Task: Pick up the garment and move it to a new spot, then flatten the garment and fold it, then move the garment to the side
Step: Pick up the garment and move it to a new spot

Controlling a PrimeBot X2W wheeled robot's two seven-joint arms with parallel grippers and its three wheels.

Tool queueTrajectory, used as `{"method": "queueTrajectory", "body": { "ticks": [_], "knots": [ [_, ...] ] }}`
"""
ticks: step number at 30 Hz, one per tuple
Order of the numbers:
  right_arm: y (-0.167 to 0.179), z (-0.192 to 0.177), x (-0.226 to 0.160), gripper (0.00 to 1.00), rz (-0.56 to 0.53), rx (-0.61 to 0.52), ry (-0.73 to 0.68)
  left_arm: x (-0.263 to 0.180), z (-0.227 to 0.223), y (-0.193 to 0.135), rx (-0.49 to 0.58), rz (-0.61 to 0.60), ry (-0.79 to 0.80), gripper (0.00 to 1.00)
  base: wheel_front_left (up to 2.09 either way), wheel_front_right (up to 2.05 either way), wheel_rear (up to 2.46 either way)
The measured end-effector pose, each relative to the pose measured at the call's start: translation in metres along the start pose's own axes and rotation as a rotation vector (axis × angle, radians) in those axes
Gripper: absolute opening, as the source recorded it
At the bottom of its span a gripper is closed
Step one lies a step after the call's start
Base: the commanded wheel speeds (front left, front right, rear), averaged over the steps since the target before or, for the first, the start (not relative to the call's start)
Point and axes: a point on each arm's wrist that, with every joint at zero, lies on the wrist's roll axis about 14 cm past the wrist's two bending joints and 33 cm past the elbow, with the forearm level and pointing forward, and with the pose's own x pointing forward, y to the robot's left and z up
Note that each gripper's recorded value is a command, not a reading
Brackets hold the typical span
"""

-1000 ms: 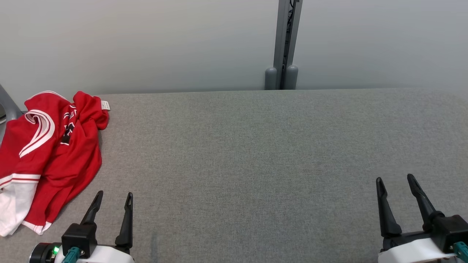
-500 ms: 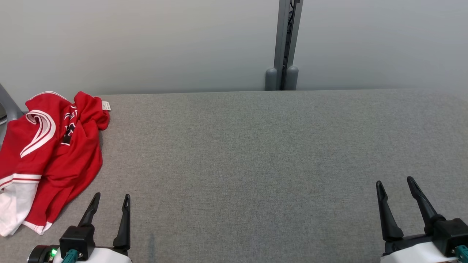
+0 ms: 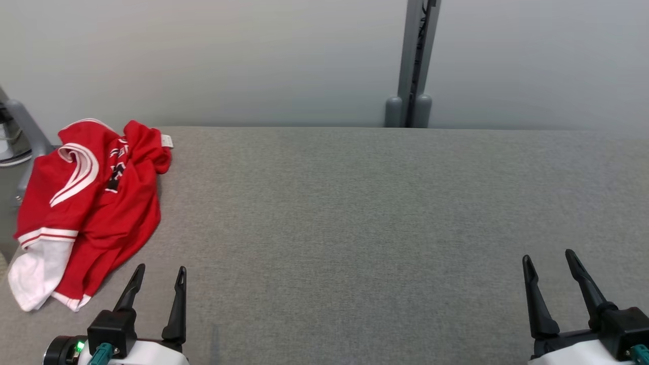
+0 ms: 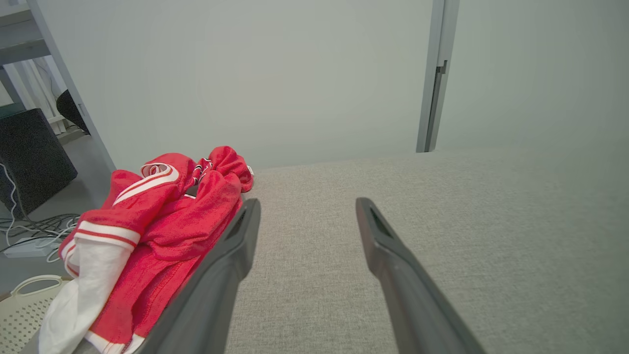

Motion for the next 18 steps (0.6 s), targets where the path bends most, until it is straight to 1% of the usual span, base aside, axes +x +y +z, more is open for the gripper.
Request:
{"method": "queueTrajectory", "body": {
  "ticks": [3, 6, 14, 18],
  "knots": [
    [0.017, -0.004, 0.006, 1.0, 0.053, 0.015, 0.009, -0.007, 0.004, 0.012, -0.001, 0.041, -0.012, 1.0, 0.0, 0.0, 0.0],
    [0.042, -0.006, 0.015, 1.0, 0.129, 0.025, 0.014, -0.021, 0.002, 0.031, -0.004, 0.106, -0.008, 1.0, 0.0, 0.0, 0.0],
    [0.128, -0.002, 0.038, 1.0, 0.382, 0.056, -0.002, -0.08, -0.01, 0.089, -0.011, 0.32, 0.023, 1.0, 0.0, 0.0, 0.0],
    [0.155, -0.003, 0.043, 1.0, 0.46, 0.067, -0.002, -0.093, -0.019, 0.1, -0.032, 0.362, 0.054, 1.0, 0.0, 0.0, 0.0]
  ]
}}
